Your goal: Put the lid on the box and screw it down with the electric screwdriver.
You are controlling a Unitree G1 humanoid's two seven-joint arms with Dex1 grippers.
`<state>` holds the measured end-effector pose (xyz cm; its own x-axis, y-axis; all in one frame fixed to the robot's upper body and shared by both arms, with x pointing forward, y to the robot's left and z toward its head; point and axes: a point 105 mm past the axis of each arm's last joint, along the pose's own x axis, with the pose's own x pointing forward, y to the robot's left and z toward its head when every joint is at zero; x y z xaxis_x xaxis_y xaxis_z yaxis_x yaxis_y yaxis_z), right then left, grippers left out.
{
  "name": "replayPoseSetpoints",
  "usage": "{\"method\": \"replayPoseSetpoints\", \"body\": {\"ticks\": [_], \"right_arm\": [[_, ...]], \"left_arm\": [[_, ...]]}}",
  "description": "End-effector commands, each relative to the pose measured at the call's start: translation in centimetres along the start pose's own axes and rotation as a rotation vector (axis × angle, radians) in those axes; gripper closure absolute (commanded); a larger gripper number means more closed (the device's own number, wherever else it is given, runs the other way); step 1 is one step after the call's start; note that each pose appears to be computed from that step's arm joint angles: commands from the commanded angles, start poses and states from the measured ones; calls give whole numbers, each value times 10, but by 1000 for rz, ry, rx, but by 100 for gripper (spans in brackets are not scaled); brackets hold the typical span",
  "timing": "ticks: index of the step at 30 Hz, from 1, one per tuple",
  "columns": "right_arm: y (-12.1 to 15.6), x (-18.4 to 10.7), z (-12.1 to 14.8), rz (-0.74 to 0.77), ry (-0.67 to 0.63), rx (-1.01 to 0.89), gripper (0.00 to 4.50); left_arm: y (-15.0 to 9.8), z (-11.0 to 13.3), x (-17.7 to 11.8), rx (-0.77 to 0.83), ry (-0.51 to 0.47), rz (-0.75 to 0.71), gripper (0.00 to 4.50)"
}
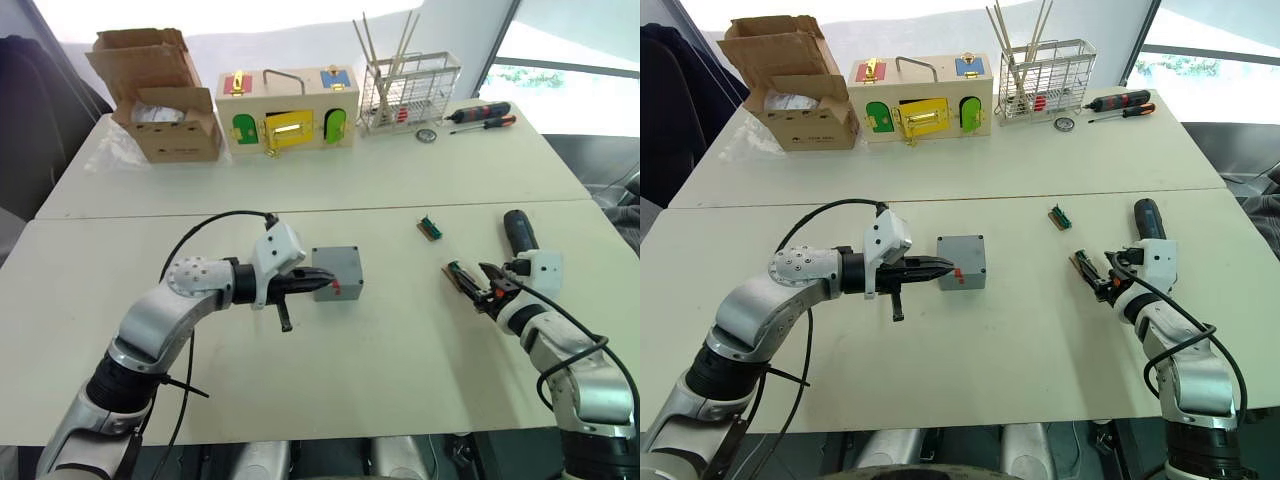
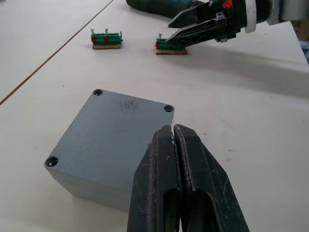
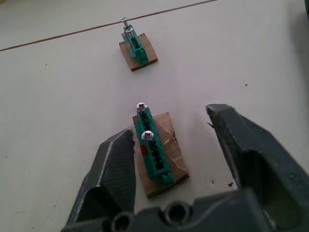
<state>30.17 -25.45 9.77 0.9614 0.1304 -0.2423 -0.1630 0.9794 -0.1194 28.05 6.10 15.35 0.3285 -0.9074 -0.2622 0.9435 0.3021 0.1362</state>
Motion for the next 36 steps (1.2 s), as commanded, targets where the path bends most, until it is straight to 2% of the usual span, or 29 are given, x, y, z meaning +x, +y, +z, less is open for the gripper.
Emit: {"method": "replayPoseSetpoints", "body": {"ticks": [1,7,10,12,13,14,22,36], "right_arm": [[1,0,12,9,-43,-28,190],[3,1,10,21,-35,-30,190],[4,2,11,26,-37,-29,284],[5,3,11,30,-37,-28,377],[5,3,11,31,-37,-28,438],[5,3,11,31,-37,-26,446],[6,-3,13,21,-52,-7,446],[9,-19,48,26,-194,5,446]], "left_arm": [[-3,8,-2,35,-25,-2,450],[-3,7,-1,38,-25,4,450],[-2,7,-1,40,-25,7,450],[-1,7,-1,41,-25,9,450],[-1,7,0,42,-25,10,450],[-1,7,0,42,-24,11,450],[-1,5,0,41,-19,13,450],[1,5,0,34,-27,5,450]]}}
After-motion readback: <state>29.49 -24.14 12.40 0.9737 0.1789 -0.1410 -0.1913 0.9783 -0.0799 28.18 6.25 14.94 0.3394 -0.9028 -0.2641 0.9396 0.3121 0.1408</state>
